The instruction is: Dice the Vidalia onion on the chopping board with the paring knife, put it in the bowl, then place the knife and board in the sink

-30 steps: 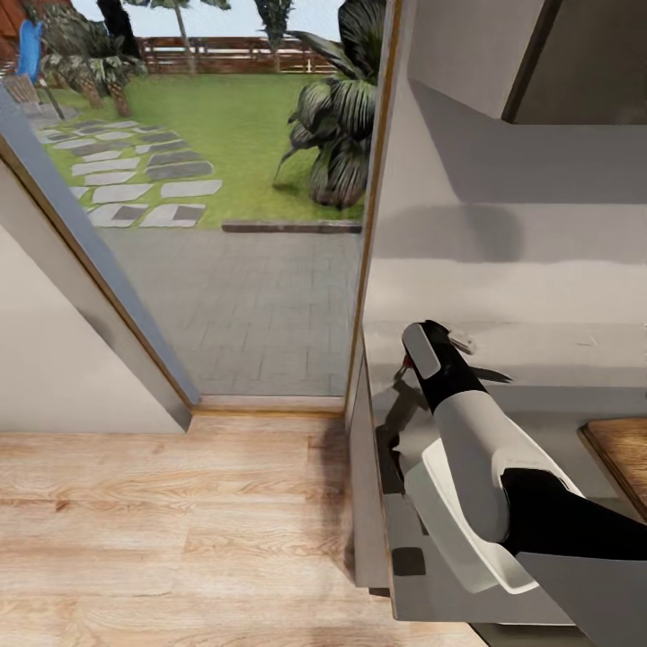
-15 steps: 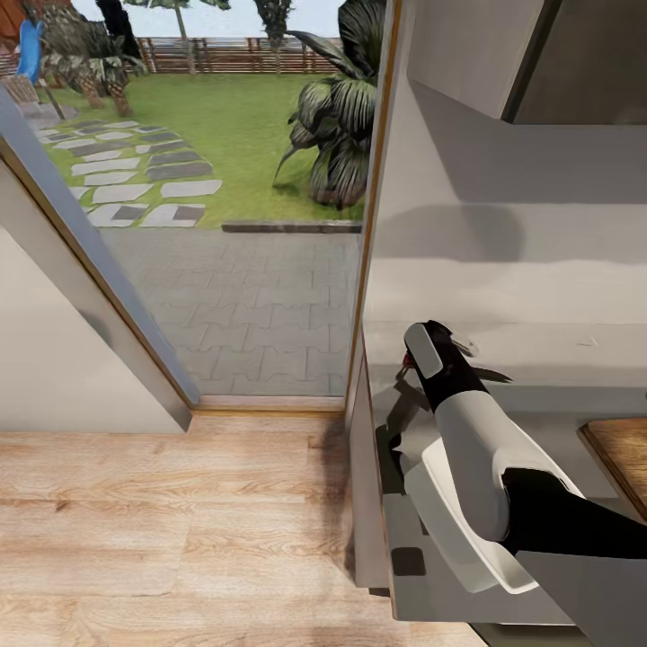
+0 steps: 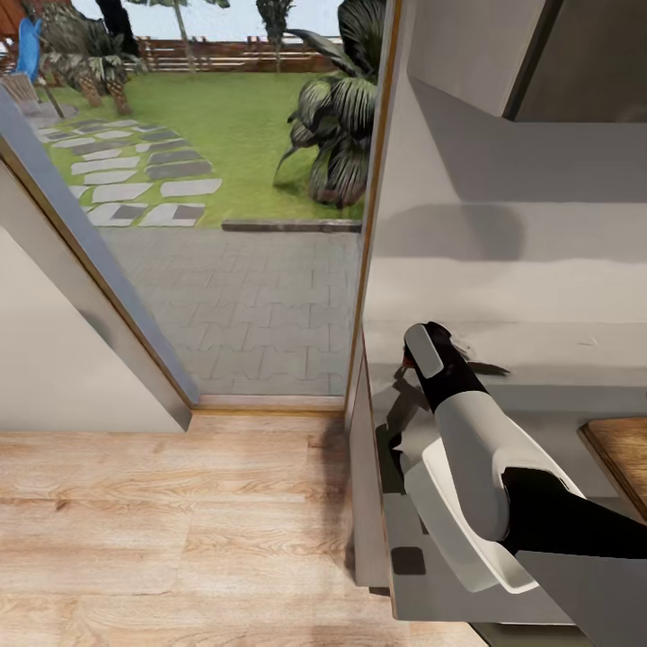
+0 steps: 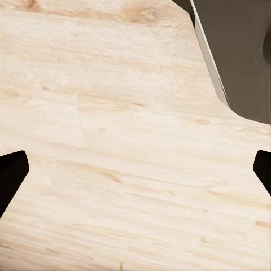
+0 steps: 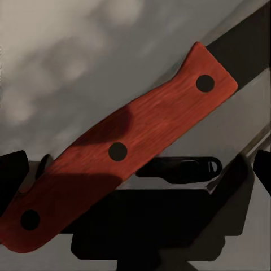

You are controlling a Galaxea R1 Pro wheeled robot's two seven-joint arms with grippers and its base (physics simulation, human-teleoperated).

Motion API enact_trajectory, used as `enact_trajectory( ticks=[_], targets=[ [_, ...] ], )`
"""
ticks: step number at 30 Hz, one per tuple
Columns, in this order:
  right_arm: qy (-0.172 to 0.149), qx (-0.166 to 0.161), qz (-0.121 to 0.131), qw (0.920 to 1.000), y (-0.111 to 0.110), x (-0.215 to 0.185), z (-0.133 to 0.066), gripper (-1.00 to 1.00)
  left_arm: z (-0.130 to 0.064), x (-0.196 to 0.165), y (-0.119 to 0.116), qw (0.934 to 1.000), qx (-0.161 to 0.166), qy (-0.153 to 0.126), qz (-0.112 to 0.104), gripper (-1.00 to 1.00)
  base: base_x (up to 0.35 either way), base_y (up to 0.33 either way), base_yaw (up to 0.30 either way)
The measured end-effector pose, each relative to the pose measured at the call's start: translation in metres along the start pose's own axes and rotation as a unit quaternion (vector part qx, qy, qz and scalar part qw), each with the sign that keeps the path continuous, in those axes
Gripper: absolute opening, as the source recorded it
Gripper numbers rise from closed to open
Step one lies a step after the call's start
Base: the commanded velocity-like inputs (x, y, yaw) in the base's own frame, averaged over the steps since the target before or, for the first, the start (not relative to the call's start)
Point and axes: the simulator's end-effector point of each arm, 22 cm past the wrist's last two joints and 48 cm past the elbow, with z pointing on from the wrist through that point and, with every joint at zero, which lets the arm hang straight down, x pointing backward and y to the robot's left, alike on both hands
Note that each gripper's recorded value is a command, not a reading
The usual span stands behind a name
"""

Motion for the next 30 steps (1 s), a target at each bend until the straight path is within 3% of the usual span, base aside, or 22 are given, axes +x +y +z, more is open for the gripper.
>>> enact_trajectory(
  ticks=[30],
  targets=[
    [0.003, -0.003, 0.005, 1.0000, 0.0019, 0.0008, 0.0029, 1.00, -0.0017, 0.0049, 0.0010, 1.0000, -0.001, 0.007, 0.001, 1.00, 0.000, 0.000, 0.000]
  ],
)
